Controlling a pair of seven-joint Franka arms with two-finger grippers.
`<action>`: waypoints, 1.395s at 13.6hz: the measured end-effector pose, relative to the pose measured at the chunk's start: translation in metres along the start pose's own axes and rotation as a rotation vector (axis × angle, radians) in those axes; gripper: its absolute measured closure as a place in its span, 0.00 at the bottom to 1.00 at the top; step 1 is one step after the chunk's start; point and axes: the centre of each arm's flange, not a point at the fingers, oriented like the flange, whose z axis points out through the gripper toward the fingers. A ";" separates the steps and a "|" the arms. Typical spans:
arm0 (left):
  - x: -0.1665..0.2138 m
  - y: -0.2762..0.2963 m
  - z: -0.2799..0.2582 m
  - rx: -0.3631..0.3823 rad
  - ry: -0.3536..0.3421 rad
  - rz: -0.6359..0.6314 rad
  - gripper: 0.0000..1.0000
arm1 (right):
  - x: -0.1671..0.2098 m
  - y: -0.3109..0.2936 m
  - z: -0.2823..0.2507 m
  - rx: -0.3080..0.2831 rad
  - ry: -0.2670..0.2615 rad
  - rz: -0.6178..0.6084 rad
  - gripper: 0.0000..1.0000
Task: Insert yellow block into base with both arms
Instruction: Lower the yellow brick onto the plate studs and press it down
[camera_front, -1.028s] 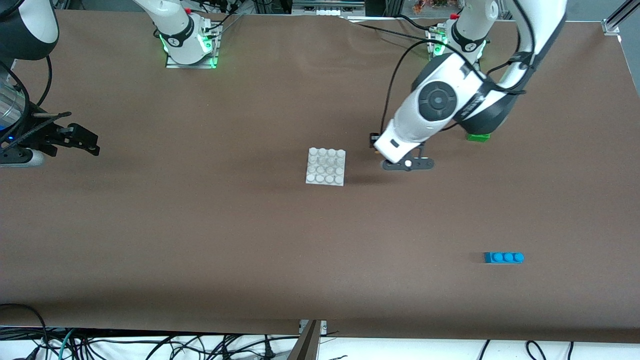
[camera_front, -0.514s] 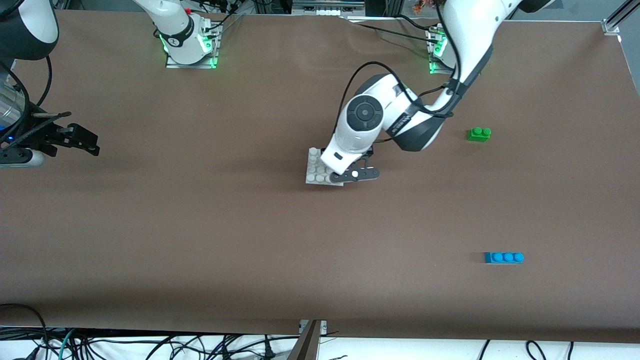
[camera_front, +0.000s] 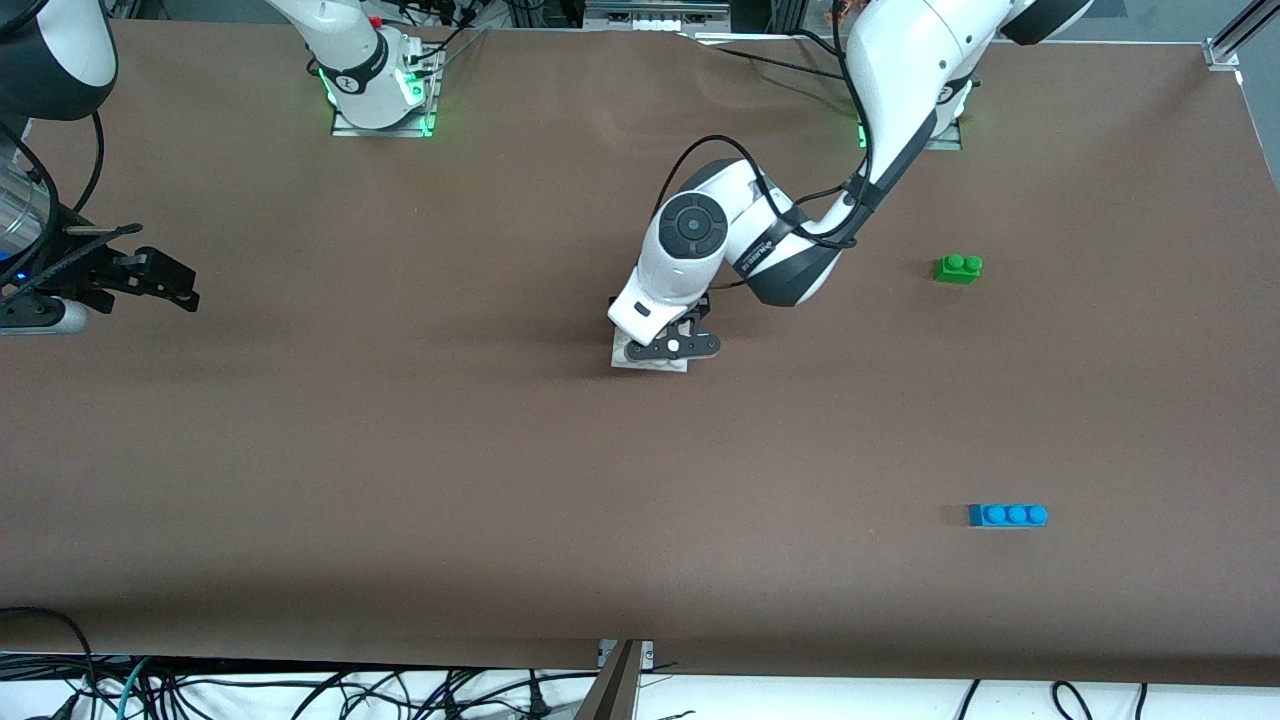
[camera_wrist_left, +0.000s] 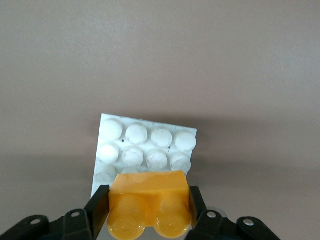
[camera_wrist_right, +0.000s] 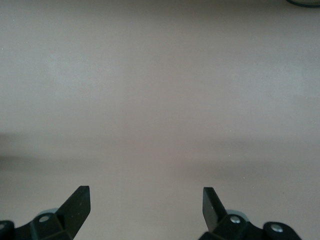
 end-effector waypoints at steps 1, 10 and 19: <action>-0.002 0.001 0.003 0.003 -0.003 0.003 0.31 | 0.000 0.000 0.000 0.000 0.000 0.000 0.00; -0.020 0.004 0.049 0.094 0.014 0.026 0.31 | 0.001 0.000 0.002 0.000 -0.003 0.000 0.00; -0.025 0.002 0.062 0.089 0.012 0.031 0.31 | 0.001 0.000 0.002 0.000 -0.003 0.001 0.00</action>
